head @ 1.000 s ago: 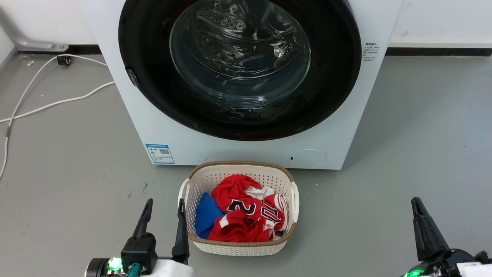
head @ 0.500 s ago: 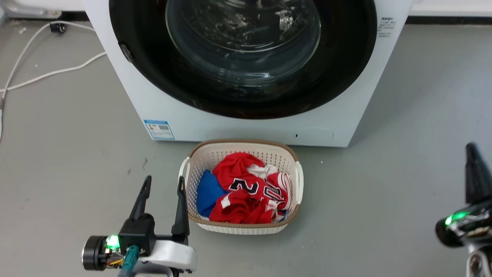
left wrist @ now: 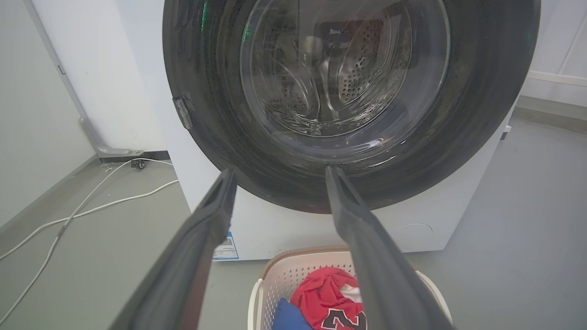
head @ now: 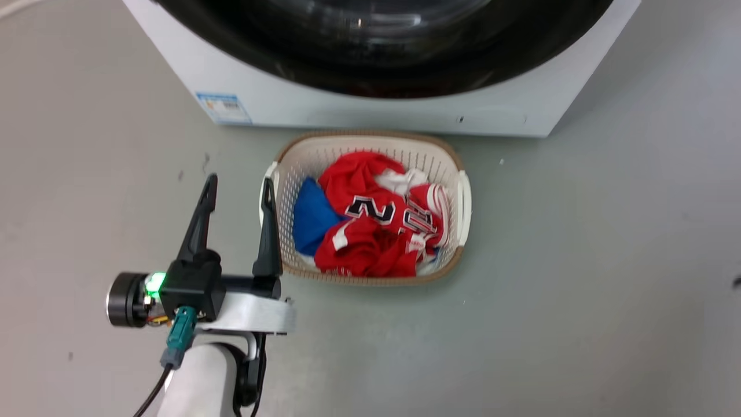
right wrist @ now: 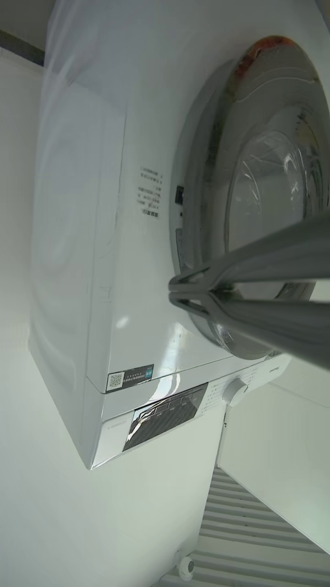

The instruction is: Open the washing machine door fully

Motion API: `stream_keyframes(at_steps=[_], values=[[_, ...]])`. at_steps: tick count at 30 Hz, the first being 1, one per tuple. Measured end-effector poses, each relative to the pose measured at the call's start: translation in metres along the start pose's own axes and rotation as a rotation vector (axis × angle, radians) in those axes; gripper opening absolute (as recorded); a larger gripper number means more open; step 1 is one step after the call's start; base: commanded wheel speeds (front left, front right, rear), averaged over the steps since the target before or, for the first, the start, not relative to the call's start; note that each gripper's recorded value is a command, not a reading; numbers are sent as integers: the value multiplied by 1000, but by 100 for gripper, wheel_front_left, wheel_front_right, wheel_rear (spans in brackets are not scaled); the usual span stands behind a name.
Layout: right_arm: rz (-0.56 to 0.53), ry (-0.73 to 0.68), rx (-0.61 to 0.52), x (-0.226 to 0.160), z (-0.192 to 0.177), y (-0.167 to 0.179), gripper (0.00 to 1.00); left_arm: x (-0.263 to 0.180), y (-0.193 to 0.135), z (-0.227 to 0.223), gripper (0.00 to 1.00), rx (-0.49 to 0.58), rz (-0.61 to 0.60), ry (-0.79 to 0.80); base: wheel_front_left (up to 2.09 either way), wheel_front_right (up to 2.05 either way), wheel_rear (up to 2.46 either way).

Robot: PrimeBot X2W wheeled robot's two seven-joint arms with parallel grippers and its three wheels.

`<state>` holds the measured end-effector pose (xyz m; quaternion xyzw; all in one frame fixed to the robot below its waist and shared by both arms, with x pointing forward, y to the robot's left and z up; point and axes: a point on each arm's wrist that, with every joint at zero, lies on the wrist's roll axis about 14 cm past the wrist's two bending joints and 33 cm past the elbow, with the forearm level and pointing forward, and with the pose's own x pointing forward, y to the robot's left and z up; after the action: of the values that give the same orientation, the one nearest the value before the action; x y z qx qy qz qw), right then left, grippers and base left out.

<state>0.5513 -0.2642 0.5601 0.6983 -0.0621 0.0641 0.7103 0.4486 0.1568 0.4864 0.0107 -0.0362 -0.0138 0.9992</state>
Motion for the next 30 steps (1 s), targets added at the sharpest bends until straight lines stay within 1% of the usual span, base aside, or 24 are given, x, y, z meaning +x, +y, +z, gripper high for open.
stream_keyframes(at_steps=[5, 10, 13, 17, 22, 30], values=[[22, 105, -61, 49, -17, -1, 0, 16, 1, -15, 100, 8, -9, 17, 0, 0, 0], [4, 258, -140, 85, -51, -16, 0, 26, 4, -33, 100, 17, -4, 44, 0, 0, 0], [-11, 304, -181, 103, -64, -26, 0, 28, 6, -43, 100, 18, 0, 66, 0, 0, 0], [-45, 387, -248, 118, -85, -43, 0, 27, 10, -53, 100, 15, 11, 91, 0, 0, 0], [-67, 469, -291, 129, -108, -55, 0, 27, 14, -60, 100, 16, 24, 108, 0, 0, 0], [-97, 549, -367, 136, -124, -69, 0, 30, 15, -66, 100, 15, 28, 119, 0, 0, 0]])
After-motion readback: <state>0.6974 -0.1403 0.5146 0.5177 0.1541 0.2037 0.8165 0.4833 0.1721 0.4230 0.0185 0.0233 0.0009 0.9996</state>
